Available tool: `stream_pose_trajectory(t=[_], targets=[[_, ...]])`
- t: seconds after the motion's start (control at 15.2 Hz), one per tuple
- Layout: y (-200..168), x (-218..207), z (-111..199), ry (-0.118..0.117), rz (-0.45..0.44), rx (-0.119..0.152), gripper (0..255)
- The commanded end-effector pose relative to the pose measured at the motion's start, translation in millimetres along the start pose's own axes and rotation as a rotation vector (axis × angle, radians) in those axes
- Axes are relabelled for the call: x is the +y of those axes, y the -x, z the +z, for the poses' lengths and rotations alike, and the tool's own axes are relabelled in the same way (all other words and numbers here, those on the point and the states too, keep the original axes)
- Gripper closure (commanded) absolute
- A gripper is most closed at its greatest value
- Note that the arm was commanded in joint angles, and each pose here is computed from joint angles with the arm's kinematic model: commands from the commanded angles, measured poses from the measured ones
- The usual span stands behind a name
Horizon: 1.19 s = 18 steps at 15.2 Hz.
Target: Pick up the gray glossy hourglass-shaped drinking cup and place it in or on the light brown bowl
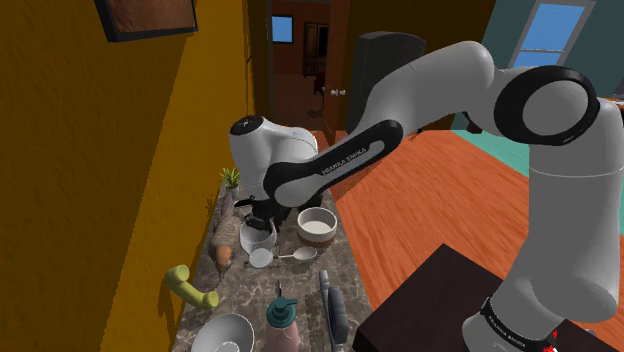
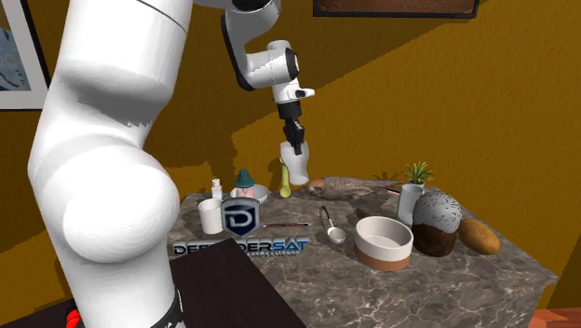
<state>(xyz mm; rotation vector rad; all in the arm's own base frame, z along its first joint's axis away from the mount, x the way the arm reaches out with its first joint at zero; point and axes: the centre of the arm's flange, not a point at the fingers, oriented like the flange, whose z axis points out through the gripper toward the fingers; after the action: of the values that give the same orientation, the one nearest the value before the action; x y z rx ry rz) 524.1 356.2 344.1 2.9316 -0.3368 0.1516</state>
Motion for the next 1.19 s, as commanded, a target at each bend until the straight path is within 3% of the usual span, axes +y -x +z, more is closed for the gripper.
stream_pose_trajectory(t=[0.0, 1.12], targets=[[-13.9, 20.6, 0.7, 0.000, -0.001, 0.000, 255], [-128.9, 213.0, 11.4, 0.000, -0.001, 0.000, 255]])
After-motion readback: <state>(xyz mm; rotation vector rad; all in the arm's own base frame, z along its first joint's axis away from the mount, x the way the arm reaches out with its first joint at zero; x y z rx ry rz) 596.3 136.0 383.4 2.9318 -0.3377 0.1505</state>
